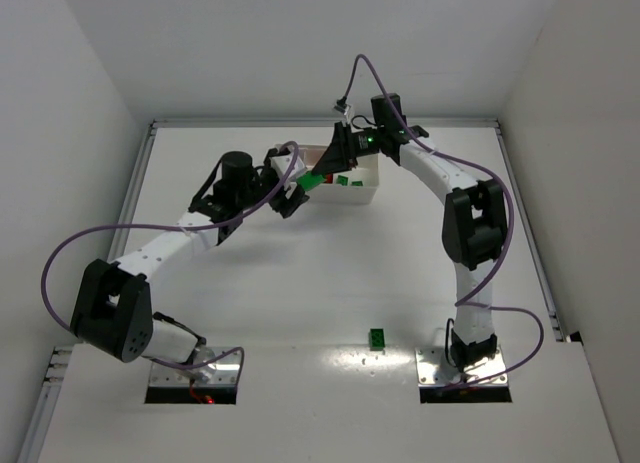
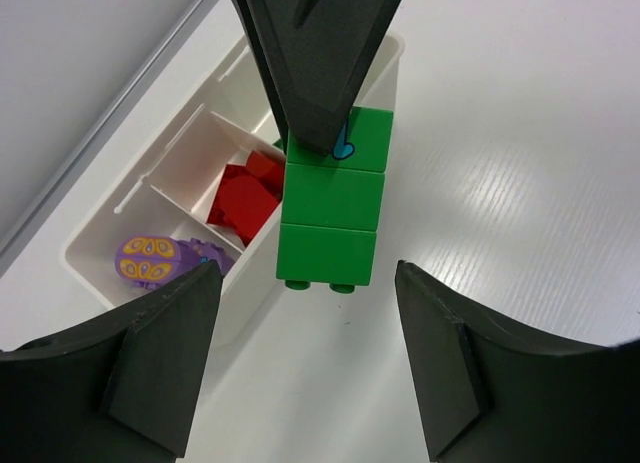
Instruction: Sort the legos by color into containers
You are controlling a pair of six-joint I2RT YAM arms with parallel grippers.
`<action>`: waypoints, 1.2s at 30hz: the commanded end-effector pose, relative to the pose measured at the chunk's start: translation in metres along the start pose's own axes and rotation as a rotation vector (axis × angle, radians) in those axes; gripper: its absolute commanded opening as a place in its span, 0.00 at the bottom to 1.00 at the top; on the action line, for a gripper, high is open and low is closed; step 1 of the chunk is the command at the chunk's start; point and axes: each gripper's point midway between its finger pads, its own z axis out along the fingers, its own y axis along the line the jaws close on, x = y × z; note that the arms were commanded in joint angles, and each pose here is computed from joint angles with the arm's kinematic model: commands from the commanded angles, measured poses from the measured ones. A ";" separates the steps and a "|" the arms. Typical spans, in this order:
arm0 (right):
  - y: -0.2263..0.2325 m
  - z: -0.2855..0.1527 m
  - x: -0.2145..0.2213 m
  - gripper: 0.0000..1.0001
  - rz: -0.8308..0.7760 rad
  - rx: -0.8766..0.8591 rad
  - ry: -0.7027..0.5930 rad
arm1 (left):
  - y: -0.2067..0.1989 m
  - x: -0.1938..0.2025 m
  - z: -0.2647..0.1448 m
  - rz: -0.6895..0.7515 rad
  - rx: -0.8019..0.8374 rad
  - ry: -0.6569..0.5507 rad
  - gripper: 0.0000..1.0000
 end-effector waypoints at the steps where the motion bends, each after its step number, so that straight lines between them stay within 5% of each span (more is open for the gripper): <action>1: 0.020 0.003 -0.001 0.00 -0.070 -0.047 0.009 | 0.006 -0.027 -0.005 0.054 -0.031 -0.083 0.77; 10: 0.020 0.008 0.003 0.00 -0.063 -0.060 0.023 | 0.001 -0.031 -0.004 0.070 -0.009 -0.100 0.77; 13: 0.019 0.009 0.000 0.00 -0.073 -0.061 0.020 | -0.002 -0.028 -0.004 0.061 0.007 -0.087 0.66; 15: 0.019 0.009 0.000 0.00 -0.073 -0.061 0.020 | -0.001 -0.028 -0.002 0.061 0.007 -0.087 0.56; 18: 0.021 0.008 -0.002 0.00 -0.082 -0.062 0.017 | -0.004 -0.027 -0.002 0.057 0.019 -0.082 0.11; 20: 0.021 0.008 -0.002 0.00 -0.082 -0.062 0.017 | -0.005 -0.024 -0.002 0.052 0.023 -0.073 0.00; 36: 0.012 -0.026 -0.022 0.00 -0.095 0.003 -0.061 | -0.037 0.021 -0.033 0.049 0.073 0.040 0.00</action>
